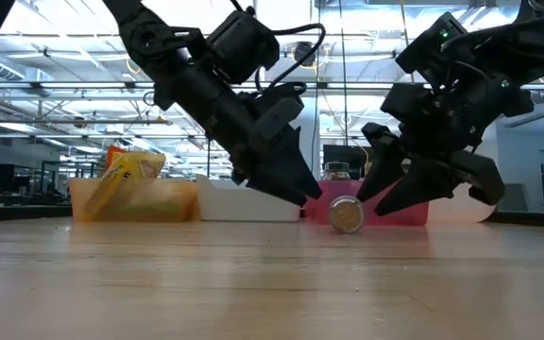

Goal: Pick & Place Food Item
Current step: Put the brown seasoning bottle into the red bin

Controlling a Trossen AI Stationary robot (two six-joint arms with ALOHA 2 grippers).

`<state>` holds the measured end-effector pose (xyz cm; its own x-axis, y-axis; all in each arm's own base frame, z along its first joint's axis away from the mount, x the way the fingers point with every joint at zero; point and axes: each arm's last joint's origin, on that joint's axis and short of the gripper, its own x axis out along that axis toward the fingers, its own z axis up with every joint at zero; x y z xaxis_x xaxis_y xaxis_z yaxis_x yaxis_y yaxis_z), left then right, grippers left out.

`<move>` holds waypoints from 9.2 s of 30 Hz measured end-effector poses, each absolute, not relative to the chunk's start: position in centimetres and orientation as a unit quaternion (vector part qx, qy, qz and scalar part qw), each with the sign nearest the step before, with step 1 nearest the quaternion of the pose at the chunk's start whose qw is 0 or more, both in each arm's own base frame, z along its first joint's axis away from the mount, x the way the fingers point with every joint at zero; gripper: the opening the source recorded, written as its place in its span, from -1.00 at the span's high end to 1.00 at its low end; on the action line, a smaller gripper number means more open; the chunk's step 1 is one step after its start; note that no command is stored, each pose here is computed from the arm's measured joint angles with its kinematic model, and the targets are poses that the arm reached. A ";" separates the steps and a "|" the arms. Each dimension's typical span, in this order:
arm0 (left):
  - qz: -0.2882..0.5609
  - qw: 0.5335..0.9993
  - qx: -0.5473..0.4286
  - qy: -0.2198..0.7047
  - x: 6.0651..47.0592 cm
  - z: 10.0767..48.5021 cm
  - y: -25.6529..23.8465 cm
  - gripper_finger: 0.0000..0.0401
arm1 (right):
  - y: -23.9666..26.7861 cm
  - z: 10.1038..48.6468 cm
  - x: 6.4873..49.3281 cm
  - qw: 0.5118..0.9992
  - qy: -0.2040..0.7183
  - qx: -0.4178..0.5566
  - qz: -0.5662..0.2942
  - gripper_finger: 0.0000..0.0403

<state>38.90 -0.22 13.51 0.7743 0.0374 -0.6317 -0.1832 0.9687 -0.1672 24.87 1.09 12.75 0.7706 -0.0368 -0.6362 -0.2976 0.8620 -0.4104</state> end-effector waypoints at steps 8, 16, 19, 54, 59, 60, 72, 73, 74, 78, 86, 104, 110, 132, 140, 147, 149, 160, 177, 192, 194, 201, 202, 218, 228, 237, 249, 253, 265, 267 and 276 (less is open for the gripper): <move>0.051 0.936 -0.120 0.327 38.9 13.6 -1.3 -0.20 | 1.1 12.8 24.9 0.922 0.335 -0.189 0.048 0.21; 0.028 0.933 -0.155 0.322 39.0 13.7 -1.4 -0.20 | 1.9 12.9 24.9 0.918 0.325 -0.224 0.032 0.21; 0.024 0.932 -0.160 0.323 39.0 13.7 -1.6 -0.20 | 1.9 13.0 25.0 0.918 0.322 -0.230 0.033 0.21; 0.165 0.926 -0.130 0.313 38.6 11.3 -6.1 -0.20 | 3.0 10.6 27.5 0.945 0.253 -0.206 -0.035 0.21; 0.159 0.921 -0.146 0.323 38.7 10.4 -5.8 -0.20 | 3.5 10.6 27.4 0.942 0.254 -0.215 -0.039 0.21; 0.158 0.921 -0.147 0.324 38.7 10.4 -5.7 -0.20 | 3.5 10.6 27.4 0.941 0.256 -0.218 -0.045 0.21; 0.138 0.922 -0.140 0.333 38.3 11.9 -5.8 -0.20 | 3.5 10.3 27.3 0.936 0.269 -0.221 -0.044 0.21; 0.136 0.923 -0.142 0.330 38.3 12.4 -5.8 -0.20 | 3.5 10.3 27.3 0.936 0.270 -0.221 -0.044 0.21; 0.137 0.923 -0.141 0.331 38.1 12.8 -5.7 -0.20 | 3.5 10.3 27.3 0.936 0.270 -0.221 -0.044 0.21; 0.148 0.928 -0.129 0.317 37.9 14.2 -5.6 -0.20 | 3.5 10.4 27.3 0.937 0.266 -0.221 -0.046 0.21; 0.173 0.927 -0.117 0.312 38.1 14.3 -3.9 -0.20 | 3.6 10.9 27.9 0.931 0.262 -0.251 -0.049 0.21; 0.270 0.899 -0.089 0.334 37.6 13.6 -0.6 -0.20 | 4.3 10.7 27.7 0.920 0.275 -0.277 -0.028 0.21; 0.282 0.898 -0.089 0.326 37.8 13.6 0.7 -0.20 | 4.3 10.7 27.7 0.912 0.277 -0.301 -0.033 0.21; 0.243 0.912 -0.110 0.313 39.1 10.8 0.9 -0.20 | 4.4 10.4 27.5 0.879 0.296 -0.373 -0.018 0.21; 0.190 0.927 -0.097 0.308 39.5 11.1 0.6 -0.20 | 5.3 10.3 27.2 0.875 0.298 -0.382 0.005 0.21; 0.166 0.933 -0.086 0.309 39.6 11.1 0.3 -0.20 | 6.1 10.2 27.0 0.873 0.299 -0.385 0.020 0.21; 0.159 0.935 -0.081 0.305 39.6 11.1 0.1 -0.20 | 6.2 10.4 26.9 0.873 0.299 -0.385 0.023 0.21; 0.134 0.943 -0.072 0.295 39.9 11.4 -0.5 -0.20 | 6.9 13.5 27.5 0.879 0.356 -0.312 0.053 0.21; 0.120 0.946 -0.072 0.293 39.9 11.4 -0.5 -0.20 | 7.1 15.1 28.0 0.858 0.429 -0.257 0.116 -0.17; 0.120 0.946 -0.073 0.291 39.9 11.4 -0.5 -0.20 | 5.9 14.8 27.6 0.828 0.472 -0.277 0.119 -0.18; 0.120 0.946 -0.073 0.291 39.9 11.4 -0.5 -0.20 | 5.8 14.8 27.6 0.829 0.472 -0.276 0.118 -0.18; 0.119 0.947 -0.074 0.288 40.0 11.5 -0.5 -0.20 | 5.5 14.5 27.7 0.829 0.477 -0.270 0.113 -0.18; 0.118 0.948 -0.075 0.287 40.0 11.5 -0.5 -0.20 | 5.5 14.5 27.8 0.830 0.475 -0.269 0.113 -0.18; 0.109 0.949 -0.078 0.287 40.0 11.5 -0.6 -0.20 | 4.9 13.9 28.5 0.845 0.466 -0.224 0.135 0.07; 0.109 0.948 -0.077 0.290 40.0 11.5 -0.6 -0.20 | 4.8 13.9 28.5 0.846 0.466 -0.225 0.130 0.07; 0.108 0.945 -0.069 0.302 38.7 15.3 -0.5 -0.20 | 5.3 15.5 28.3 0.855 0.440 -0.261 0.082 0.07; 0.158 0.935 -0.038 0.317 35.7 20.1 -2.3 -0.20 | 4.1 19.5 27.4 0.931 0.294 -0.213 0.033 0.07; 0.155 0.941 -0.032 0.299 35.7 20.5 -3.2 -0.20 | 3.0 18.8 25.7 0.962 0.219 -0.163 0.023 0.07; 0.069 0.967 -0.071 0.236 36.7 21.5 -4.2 -0.20 | 3.7 15.1 20.1 0.997 0.042 -0.005 0.058 0.07; 0.051 0.970 -0.070 0.229 37.1 21.3 -4.4 -0.20 | 3.9 14.5 19.9 0.997 0.055 0.001 0.051 0.07; 0.016 0.977 -0.047 0.205 38.9 18.7 -4.7 -0.20 | 4.2 13.2 20.4 0.996 0.069 0.012 0.054 0.07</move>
